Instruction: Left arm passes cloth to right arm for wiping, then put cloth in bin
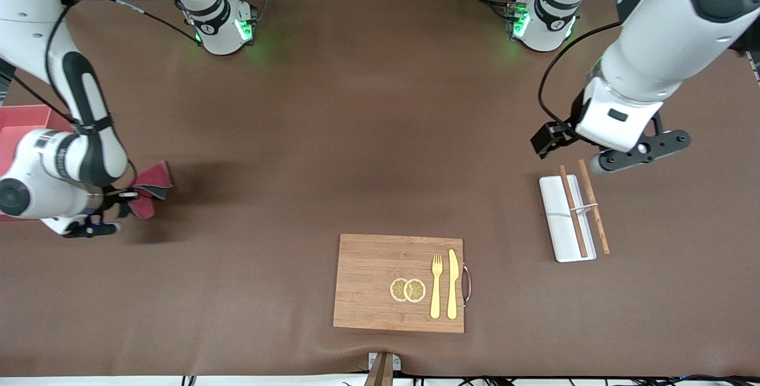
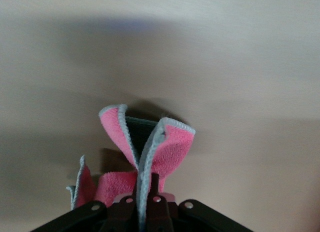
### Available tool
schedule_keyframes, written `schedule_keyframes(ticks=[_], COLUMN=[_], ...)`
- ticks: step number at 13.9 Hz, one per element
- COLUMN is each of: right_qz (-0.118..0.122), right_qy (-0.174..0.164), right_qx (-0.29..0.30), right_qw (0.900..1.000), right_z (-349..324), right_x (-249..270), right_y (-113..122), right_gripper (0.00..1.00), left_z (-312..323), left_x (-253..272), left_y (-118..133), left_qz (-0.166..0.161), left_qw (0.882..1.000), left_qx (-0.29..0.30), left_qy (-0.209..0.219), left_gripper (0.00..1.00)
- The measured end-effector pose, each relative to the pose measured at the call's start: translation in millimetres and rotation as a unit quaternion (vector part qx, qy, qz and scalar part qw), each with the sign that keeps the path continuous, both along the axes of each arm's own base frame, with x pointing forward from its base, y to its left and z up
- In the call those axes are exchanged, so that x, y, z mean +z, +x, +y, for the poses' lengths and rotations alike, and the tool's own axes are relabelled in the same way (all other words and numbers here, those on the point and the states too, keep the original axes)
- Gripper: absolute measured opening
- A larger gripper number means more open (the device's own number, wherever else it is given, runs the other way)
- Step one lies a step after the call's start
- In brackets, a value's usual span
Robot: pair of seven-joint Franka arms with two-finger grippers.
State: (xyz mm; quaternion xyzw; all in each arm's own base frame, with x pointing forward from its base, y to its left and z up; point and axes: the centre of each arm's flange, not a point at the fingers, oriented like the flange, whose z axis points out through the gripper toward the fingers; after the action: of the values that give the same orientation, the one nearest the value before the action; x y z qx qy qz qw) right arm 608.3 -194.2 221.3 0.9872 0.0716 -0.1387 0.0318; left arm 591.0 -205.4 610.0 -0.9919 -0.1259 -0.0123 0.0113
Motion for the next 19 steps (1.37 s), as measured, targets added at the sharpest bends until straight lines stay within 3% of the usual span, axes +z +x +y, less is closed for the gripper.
schedule_keyframes(ticks=[4,8,10,16,19], right_qz=[-0.021,-0.007,-0.004,-0.001,-0.003], right_qy=[0.003,-0.028,-0.035,-0.025,0.026], right_qx=[0.072,0.107,0.108,0.132,0.127], right_qw=[0.997,0.994,0.994,0.991,0.992], right_z=[-67.8,-86.6,-86.0,-83.0,-43.9], right_x=[36.9,126.7,146.2,46.2,3.2], right_y=[-3.6,-11.3,-15.2,-1.2,7.2], right_gripper=[0.03,0.03,0.03,0.03,0.03], left_z=[30.6,75.9,93.9,125.9,139.2], left_x=[1.0,0.5,2.8,-1.1,0.8], left_y=[4.6,7.4,5.2,-7.2,-12.9], left_qz=[0.009,0.016,0.017,0.031,0.033], left_qw=[0.999,0.998,0.997,0.996,0.996], left_qx=[-0.032,-0.059,-0.069,-0.078,-0.082], left_qy=[-0.002,0.001,0.001,-0.002,-0.001], left_gripper=[1.0,1.0,1.0,1.0,1.0])
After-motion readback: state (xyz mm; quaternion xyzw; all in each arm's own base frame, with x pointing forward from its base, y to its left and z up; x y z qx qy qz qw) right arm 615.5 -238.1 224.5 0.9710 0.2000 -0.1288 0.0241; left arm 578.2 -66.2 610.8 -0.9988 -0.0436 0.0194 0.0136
